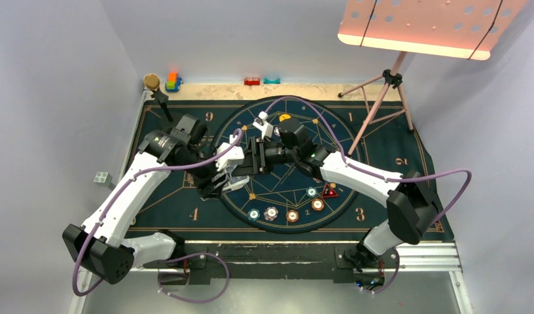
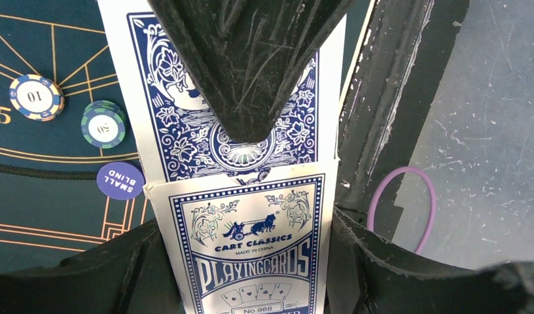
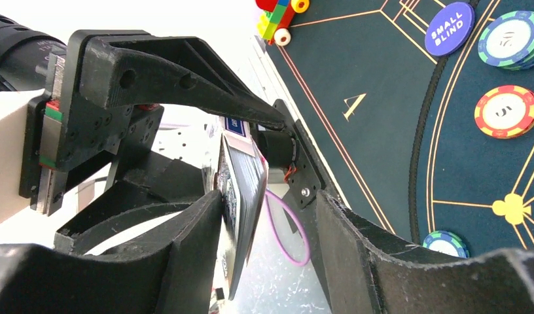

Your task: Distribute texas hold em gaming equipment

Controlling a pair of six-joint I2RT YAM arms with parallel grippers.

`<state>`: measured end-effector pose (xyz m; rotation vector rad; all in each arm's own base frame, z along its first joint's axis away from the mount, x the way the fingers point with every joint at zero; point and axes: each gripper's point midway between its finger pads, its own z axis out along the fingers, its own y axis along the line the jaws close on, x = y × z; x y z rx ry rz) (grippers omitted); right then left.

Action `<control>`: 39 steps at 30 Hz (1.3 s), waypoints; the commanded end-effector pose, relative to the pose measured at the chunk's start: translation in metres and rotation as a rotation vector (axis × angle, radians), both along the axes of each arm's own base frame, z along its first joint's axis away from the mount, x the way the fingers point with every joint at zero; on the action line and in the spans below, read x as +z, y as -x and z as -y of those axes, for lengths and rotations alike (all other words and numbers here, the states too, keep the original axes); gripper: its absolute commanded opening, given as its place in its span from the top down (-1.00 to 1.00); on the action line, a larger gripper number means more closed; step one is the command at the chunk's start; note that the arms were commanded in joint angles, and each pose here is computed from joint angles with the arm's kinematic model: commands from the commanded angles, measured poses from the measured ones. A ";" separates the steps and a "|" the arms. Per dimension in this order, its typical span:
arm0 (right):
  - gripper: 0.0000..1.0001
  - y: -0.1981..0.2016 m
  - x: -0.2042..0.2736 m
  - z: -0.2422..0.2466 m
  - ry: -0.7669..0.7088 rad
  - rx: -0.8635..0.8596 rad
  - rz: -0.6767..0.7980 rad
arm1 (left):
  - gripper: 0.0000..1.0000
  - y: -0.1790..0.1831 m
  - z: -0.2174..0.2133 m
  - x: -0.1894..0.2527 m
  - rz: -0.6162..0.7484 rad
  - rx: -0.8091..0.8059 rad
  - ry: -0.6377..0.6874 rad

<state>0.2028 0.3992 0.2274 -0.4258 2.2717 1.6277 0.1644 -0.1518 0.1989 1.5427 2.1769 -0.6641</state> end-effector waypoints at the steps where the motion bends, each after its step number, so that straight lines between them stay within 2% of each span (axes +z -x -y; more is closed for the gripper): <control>1: -0.11 -0.006 -0.002 0.011 0.012 -0.029 0.021 | 0.39 0.008 0.012 0.022 0.016 -0.056 0.090; 16: -0.04 -0.013 0.004 0.028 0.015 -0.062 0.038 | 0.45 0.011 0.013 0.019 -0.001 -0.047 0.100; 21: -0.50 -0.012 0.015 0.020 -0.015 -0.053 0.052 | 0.45 0.010 0.017 0.019 -0.008 -0.038 0.118; 25: -0.60 -0.002 0.022 0.004 -0.042 -0.011 0.048 | 0.45 0.003 0.018 0.018 0.012 -0.020 0.117; 34: -0.46 0.009 0.034 -0.011 -0.153 0.046 -0.002 | 0.43 -0.015 0.016 0.016 0.050 0.019 0.080; 39: -0.24 0.010 0.035 -0.018 -0.172 0.063 -0.027 | 0.40 -0.021 0.018 0.017 0.055 0.025 0.077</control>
